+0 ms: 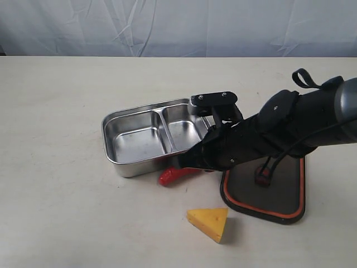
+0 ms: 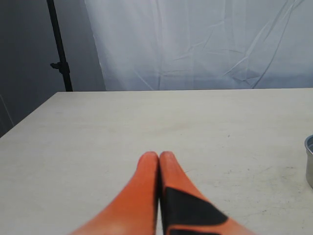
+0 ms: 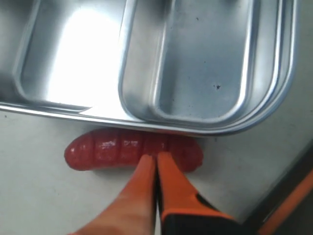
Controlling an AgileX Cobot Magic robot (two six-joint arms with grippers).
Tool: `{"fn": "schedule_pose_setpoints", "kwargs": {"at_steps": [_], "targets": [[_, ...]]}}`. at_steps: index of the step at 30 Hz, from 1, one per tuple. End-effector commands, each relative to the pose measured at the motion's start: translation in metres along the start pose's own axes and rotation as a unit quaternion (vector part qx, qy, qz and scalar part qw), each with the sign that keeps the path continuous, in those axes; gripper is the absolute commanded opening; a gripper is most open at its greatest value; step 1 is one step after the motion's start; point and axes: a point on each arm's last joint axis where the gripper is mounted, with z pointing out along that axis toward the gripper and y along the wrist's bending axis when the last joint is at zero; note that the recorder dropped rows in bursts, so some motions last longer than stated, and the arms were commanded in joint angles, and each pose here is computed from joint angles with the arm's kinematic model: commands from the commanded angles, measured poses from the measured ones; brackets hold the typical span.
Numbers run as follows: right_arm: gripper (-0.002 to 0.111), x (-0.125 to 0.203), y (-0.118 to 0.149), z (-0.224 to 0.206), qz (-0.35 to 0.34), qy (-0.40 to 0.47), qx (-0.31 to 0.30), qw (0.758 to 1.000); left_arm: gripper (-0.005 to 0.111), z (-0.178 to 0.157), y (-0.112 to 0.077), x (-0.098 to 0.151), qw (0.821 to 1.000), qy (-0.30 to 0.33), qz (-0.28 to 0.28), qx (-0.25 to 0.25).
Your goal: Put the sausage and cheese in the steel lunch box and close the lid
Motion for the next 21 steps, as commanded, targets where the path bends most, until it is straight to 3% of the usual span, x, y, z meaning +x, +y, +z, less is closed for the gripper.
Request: {"fn": "schedule_pose_setpoints", "kwargs": {"at_steps": [1,8,21], "targets": [[-0.001,0.001,-0.002,0.001,-0.001,-0.002,0.008,1.000,0.000,0.000,0.000,0.000,1.000,-0.007,-0.001,0.001],[-0.001,0.014,-0.011,0.025,-0.002,0.035,0.026,0.999,0.000,0.000,0.000,0.000,1.000,-0.007,-0.001,0.001],[-0.001,0.014,-0.013,0.025,0.000,0.029,0.033,0.999,0.000,0.000,0.000,0.000,1.000,-0.007,-0.001,0.001]]}}
